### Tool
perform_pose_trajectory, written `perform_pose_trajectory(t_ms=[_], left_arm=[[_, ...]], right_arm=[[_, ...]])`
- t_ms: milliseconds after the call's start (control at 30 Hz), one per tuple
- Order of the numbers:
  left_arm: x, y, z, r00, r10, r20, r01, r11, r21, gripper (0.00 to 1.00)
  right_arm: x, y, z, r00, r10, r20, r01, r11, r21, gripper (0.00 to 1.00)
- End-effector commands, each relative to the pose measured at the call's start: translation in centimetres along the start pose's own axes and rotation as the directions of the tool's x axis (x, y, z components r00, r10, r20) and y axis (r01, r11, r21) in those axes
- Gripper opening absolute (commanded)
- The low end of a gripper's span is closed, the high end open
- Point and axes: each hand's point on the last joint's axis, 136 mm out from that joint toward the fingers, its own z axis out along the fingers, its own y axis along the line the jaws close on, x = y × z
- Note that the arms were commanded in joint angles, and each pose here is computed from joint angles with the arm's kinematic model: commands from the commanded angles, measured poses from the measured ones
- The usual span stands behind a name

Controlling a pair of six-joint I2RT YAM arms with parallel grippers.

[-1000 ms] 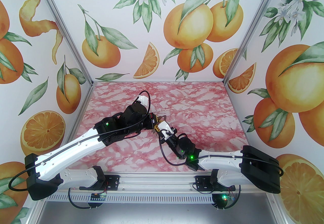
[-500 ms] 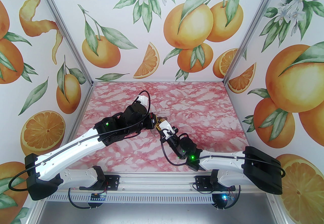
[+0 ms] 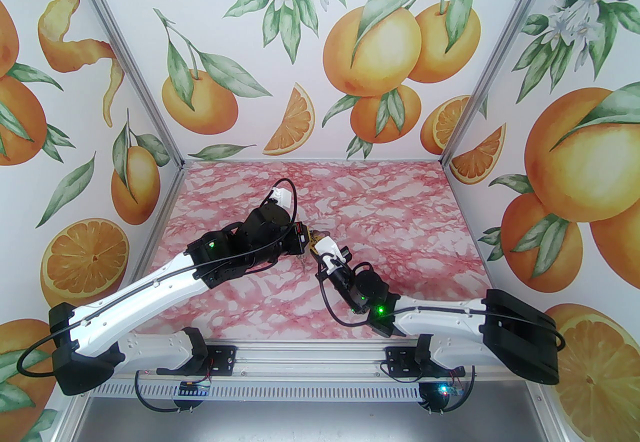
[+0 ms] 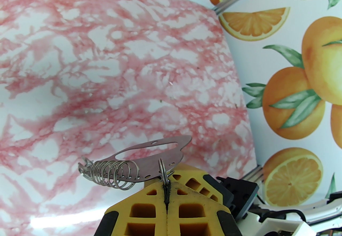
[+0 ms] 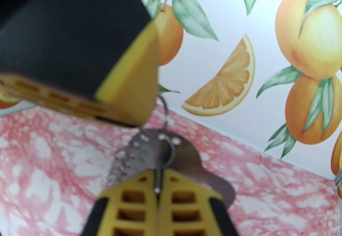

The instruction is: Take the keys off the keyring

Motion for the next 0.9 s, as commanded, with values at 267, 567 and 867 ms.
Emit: perform_pose_trajectory(t_ms=[267, 567, 867], left_arm=[[-1.9, 3.3, -0.6, 0.994, -0.030, 0.101, 0.034, 0.999, -0.037, 0.00], [-1.8, 2.7, -0.9, 0.992, -0.019, 0.126, 0.014, 0.999, 0.047, 0.02], [-3.4, 1.0, -3.6, 0.967, 0.116, 0.225, -0.152, 0.977, 0.148, 0.37]], right_arm=[[-1.6, -0.2, -1.0, 0.975, 0.130, -0.179, -0.139, 0.989, -0.042, 0.00], [-2.5, 1.6, -0.2, 0.870, 0.200, -0.450, -0.255, 0.965, -0.063, 0.00], [-2.9, 2.7, -0.1, 0.724, 0.240, -0.647, -0.321, 0.947, -0.008, 0.00]])
